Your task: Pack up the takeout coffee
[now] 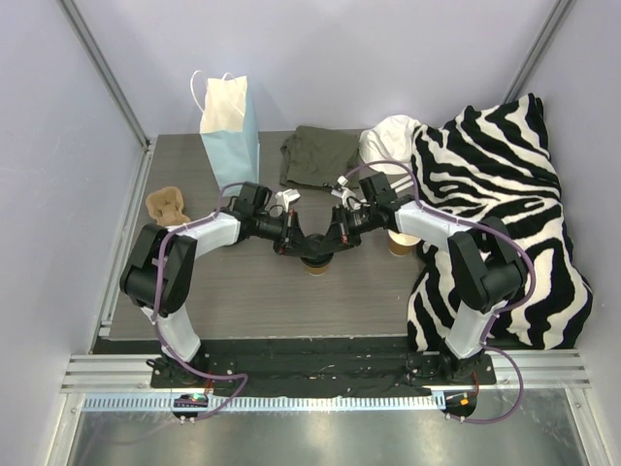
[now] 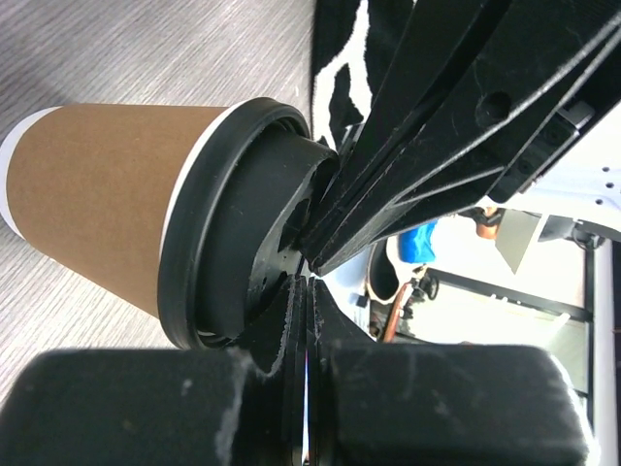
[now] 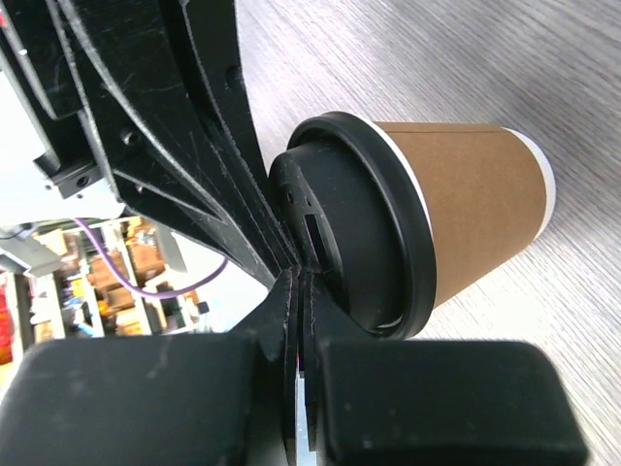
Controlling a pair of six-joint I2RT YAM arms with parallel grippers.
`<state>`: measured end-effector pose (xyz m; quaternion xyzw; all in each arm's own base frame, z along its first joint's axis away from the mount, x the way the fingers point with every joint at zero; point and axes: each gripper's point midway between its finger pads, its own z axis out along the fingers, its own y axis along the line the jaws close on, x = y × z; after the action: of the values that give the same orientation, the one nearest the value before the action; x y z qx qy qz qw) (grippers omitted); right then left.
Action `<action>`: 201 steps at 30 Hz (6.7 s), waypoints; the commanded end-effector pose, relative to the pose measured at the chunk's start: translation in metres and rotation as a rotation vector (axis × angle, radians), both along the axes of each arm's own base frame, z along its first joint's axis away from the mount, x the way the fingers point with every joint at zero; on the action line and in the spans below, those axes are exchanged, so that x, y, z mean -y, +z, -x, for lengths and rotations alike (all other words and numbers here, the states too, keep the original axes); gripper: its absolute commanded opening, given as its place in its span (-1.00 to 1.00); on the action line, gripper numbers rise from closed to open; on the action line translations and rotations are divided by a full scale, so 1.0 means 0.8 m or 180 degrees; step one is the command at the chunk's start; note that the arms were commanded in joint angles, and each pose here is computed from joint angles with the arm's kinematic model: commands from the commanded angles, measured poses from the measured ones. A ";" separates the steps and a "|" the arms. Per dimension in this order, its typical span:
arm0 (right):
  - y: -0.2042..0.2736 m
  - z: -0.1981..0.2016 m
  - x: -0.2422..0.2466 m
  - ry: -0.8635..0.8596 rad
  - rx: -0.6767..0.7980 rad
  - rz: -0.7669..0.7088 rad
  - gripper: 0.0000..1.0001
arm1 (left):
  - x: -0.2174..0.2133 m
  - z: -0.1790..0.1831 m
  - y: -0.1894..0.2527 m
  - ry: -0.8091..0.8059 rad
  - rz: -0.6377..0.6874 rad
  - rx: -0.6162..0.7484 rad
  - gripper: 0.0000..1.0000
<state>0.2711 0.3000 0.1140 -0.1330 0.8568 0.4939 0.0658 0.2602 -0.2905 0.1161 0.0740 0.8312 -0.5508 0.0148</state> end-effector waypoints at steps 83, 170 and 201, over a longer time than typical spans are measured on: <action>-0.063 -0.008 0.014 -0.0298 -0.0227 0.0014 -0.98 | -0.019 0.004 -0.095 0.0173 -0.0662 -0.0211 -1.00; -0.015 -0.045 -0.008 -0.0313 -0.0095 0.0016 -0.98 | -0.034 -0.023 -0.059 0.0481 -0.0216 -0.0087 -1.00; 0.054 -0.059 -0.011 -0.0258 0.0137 -0.0412 -0.88 | -0.019 -0.041 0.009 0.0368 -0.0003 0.0376 -1.00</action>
<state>0.3005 0.3110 0.1194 -0.0705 0.8289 0.5532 0.0439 0.2822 -0.2762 0.1183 0.0511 0.8243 -0.5599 0.0668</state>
